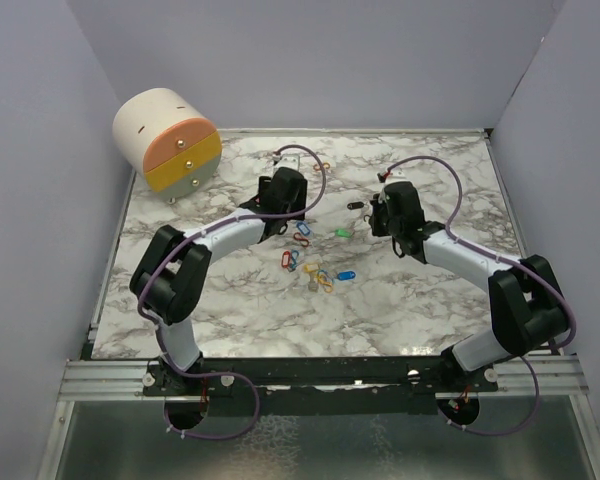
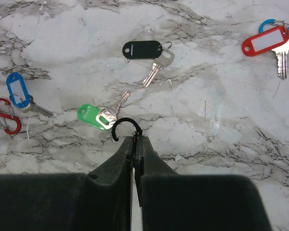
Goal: Put the keys on the keyring
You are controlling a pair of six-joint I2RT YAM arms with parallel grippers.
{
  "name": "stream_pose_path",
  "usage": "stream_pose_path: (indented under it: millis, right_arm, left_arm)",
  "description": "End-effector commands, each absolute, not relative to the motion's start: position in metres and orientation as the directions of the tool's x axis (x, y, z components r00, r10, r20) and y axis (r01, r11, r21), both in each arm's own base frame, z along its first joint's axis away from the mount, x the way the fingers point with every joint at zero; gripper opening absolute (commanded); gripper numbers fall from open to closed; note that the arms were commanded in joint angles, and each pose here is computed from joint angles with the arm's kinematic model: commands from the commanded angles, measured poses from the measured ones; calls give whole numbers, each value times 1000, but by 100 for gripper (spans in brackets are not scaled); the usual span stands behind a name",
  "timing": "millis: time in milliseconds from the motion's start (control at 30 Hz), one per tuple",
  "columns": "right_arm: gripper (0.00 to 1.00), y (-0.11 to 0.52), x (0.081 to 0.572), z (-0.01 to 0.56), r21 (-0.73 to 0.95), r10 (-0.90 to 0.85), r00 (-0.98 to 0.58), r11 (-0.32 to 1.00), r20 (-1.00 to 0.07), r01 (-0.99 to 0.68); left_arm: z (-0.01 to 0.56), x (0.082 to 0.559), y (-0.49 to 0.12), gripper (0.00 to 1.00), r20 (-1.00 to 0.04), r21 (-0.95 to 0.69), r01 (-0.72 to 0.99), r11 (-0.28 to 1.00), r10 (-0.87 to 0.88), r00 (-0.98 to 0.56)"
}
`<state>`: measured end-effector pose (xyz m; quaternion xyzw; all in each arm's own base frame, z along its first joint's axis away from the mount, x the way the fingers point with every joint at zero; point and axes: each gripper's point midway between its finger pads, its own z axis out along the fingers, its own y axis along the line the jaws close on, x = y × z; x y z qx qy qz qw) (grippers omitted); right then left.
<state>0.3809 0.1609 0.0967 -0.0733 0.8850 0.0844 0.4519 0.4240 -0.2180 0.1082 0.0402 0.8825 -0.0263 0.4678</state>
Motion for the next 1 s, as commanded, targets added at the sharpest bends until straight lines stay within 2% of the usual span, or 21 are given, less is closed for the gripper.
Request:
stream_pose_path:
  millis: [0, 467, 633, 800, 967]
  right_arm:
    - [0, 166, 380, 106, 101, -43, -554, 969, -831, -227]
    - [0, 168, 382, 102, 103, -44, -560, 968, -827, -228]
    - [0, 160, 382, 103, 107, -5, -565, 981, -825, -164]
    - [0, 150, 382, 110, 104, 31, -547, 989, -837, -104]
    - [0, 143, 382, 116, 109, 57, -530, 992, -846, -68]
  left_arm:
    - [85, 417, -240, 67, -771, -50, 194, 980, 86, -631]
    - [66, 389, -287, 62, -750, -82, 342, 936, 168, -640]
    - [73, 383, -323, 60, -778, -70, 447, 892, 231, -583]
    - [79, 379, -355, 52, -808, -98, 551, 829, 257, -530]
    - [89, 377, -375, 52, -850, -97, 627, 773, 263, -456]
